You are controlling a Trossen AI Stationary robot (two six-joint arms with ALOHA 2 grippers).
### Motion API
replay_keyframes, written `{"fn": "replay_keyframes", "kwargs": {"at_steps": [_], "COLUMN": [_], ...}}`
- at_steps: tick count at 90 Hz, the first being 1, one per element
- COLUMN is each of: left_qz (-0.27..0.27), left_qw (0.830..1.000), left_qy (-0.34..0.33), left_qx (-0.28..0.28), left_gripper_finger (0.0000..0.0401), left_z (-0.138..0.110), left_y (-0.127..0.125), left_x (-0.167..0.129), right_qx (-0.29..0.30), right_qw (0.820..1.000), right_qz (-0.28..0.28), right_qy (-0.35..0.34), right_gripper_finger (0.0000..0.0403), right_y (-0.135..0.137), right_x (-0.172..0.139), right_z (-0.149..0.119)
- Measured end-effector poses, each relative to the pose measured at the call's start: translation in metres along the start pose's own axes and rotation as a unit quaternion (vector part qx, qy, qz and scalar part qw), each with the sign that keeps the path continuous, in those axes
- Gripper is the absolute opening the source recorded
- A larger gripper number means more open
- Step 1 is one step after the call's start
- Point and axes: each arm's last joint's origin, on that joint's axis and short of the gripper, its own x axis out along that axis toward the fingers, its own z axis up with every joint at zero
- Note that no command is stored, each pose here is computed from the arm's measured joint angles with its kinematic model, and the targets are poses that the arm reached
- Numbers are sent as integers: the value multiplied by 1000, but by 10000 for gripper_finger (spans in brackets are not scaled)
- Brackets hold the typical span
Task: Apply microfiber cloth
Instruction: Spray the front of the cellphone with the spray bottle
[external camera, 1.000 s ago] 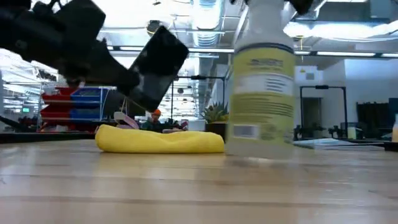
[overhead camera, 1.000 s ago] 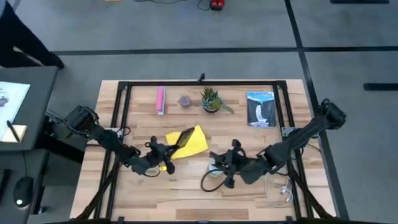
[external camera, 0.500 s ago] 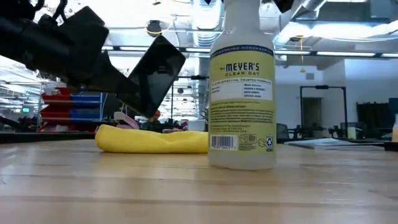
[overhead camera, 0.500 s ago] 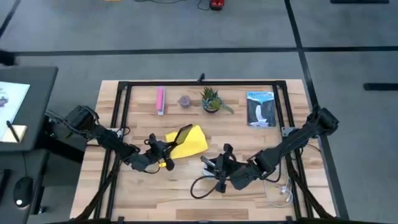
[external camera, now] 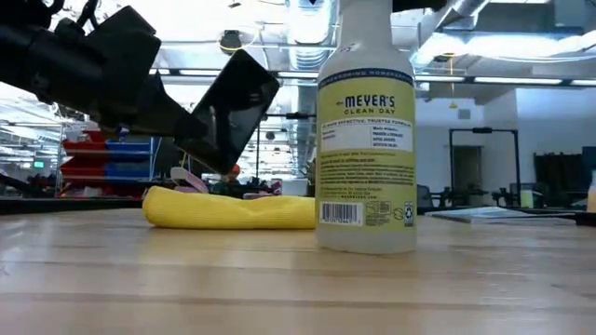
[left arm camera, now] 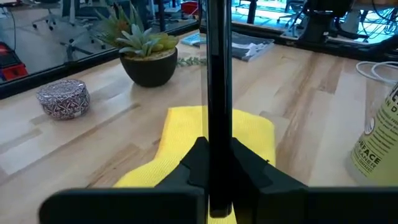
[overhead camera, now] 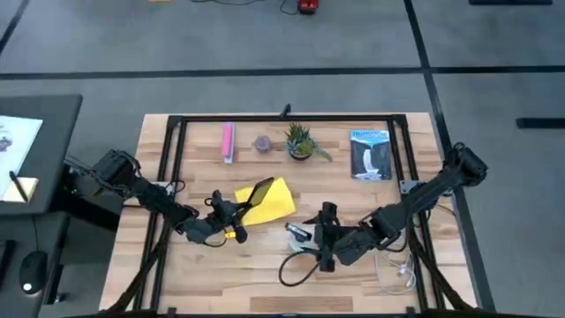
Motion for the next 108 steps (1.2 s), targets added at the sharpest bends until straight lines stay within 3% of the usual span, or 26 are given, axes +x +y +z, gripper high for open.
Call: {"fn": "replay_keyframes", "kwargs": {"at_steps": [29, 48, 73, 84, 108], "left_qz": [-5, -5, -7, -7, -7], "left_qw": [1000, 1000, 1000, 1000, 1000], "left_qy": [1, 1, 2, 2, 2], "left_qx": [1, 1, 1, 1, 3], "left_gripper_finger": [11, 11, 11, 11, 11], "left_z": [0, 0, 0, 0, 0], "left_y": [0, 0, 0, 0, 0], "left_x": [0, 0, 0, 0, 0], "right_qx": [-23, -25, -17, -29, -60], "right_qw": [1000, 1000, 1000, 999, 997], "right_qz": [20, 9, 0, 3, 18], "right_qy": [-1, -7, -25, -25, -41], "right_gripper_finger": [292, 242, 169, 179, 261], "right_y": [11, 19, 18, 18, 18], "right_x": [18, 36, 38, 38, 34], "right_z": [-11, -17, -13, -13, 2]}}
